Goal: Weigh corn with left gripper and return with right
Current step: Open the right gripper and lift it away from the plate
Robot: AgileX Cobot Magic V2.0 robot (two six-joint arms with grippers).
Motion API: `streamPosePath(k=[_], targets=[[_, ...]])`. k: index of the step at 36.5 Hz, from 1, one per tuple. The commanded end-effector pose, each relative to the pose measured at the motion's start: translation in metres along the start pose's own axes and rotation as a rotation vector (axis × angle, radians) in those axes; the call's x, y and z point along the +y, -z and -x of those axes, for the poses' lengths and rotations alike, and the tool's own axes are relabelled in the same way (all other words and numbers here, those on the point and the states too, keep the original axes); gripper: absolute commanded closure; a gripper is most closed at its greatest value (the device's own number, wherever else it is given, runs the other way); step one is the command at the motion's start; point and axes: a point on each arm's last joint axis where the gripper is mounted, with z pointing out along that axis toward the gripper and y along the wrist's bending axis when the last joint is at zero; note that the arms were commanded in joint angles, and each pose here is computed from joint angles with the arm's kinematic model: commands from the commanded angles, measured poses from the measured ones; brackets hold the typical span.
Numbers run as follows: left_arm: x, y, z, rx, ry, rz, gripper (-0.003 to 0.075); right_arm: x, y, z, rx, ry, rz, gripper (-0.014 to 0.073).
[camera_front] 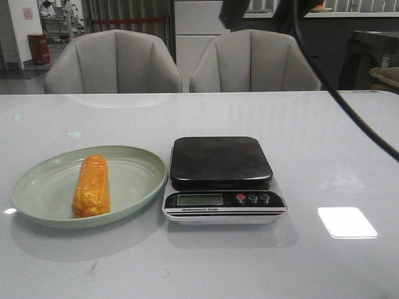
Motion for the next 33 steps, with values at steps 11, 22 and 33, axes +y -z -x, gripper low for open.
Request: streamPosePath(k=[11, 22, 33], targets=[[-0.001, 0.008, 0.014, -0.129, -0.001, -0.008, 0.0606, -0.01, 0.081, -0.086, -0.313, 0.04, 0.023, 0.0063], [-0.001, 0.008, 0.014, -0.129, -0.001, -0.008, 0.0606, -0.025, 0.11, -0.179, -0.519, 0.068, 0.02, 0.0063], [-0.001, 0.008, 0.014, -0.129, -0.001, -0.008, 0.0606, -0.035, 0.113, -0.248, -0.721, 0.074, 0.045, 0.0064]])
